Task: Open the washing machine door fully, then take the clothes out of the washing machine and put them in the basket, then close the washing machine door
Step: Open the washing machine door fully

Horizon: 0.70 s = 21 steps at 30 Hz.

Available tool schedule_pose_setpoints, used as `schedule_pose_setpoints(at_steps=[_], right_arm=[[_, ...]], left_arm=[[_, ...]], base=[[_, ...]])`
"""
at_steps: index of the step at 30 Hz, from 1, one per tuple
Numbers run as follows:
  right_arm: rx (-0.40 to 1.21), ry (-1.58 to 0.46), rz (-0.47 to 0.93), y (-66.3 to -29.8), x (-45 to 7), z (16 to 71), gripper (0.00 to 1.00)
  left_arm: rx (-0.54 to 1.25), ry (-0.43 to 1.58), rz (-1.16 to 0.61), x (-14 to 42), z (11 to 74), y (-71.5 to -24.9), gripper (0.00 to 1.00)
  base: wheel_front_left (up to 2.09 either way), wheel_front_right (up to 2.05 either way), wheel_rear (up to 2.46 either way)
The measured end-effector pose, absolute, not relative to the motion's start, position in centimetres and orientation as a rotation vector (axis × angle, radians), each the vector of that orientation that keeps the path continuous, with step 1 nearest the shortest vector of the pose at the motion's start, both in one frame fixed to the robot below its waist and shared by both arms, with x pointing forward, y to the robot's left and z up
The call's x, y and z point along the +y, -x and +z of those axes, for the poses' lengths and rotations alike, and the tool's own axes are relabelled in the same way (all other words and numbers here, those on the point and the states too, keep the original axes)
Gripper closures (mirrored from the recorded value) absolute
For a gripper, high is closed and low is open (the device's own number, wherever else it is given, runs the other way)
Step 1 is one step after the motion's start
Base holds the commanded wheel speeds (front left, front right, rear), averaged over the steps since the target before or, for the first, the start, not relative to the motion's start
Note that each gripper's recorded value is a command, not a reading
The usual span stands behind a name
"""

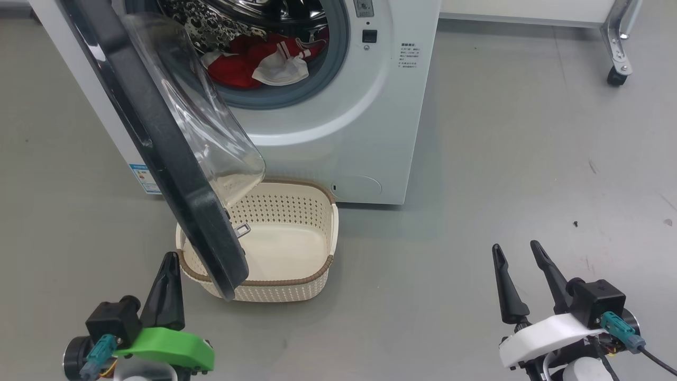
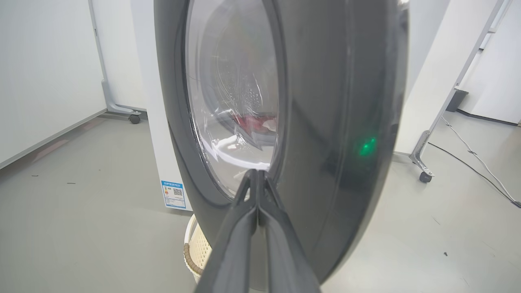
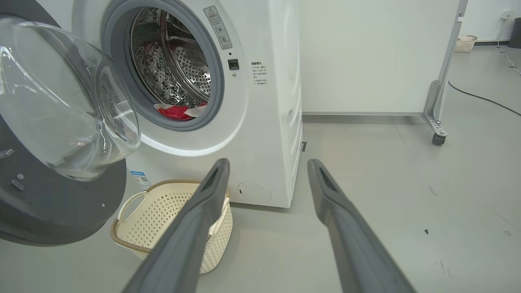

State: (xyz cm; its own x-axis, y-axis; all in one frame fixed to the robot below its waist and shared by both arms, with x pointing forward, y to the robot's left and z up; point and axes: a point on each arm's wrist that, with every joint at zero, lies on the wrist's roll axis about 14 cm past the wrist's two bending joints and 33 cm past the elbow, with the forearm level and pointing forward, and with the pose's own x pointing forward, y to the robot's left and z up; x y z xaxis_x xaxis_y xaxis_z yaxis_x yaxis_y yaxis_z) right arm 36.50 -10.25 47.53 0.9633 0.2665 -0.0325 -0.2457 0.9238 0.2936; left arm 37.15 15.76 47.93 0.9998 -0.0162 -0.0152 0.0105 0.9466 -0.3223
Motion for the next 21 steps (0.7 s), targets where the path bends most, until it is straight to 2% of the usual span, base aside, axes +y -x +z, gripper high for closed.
schedule_pose_setpoints(at_steps=[13,21], right_arm=[[0.070,-0.297,0.266,-36.3,-10.1,47.5,0.00],[0.057,-0.301,0.278,-36.0,-9.6,47.9,0.00]], left_arm=[[-0.101,0.279,0.018,17.8,51.6,-38.4,1.00],[-0.323,0.217,0.015,19.7,59.2,-40.2,1.00]], base=[[0.00,0.00,0.00],[0.00,0.00,0.00]])
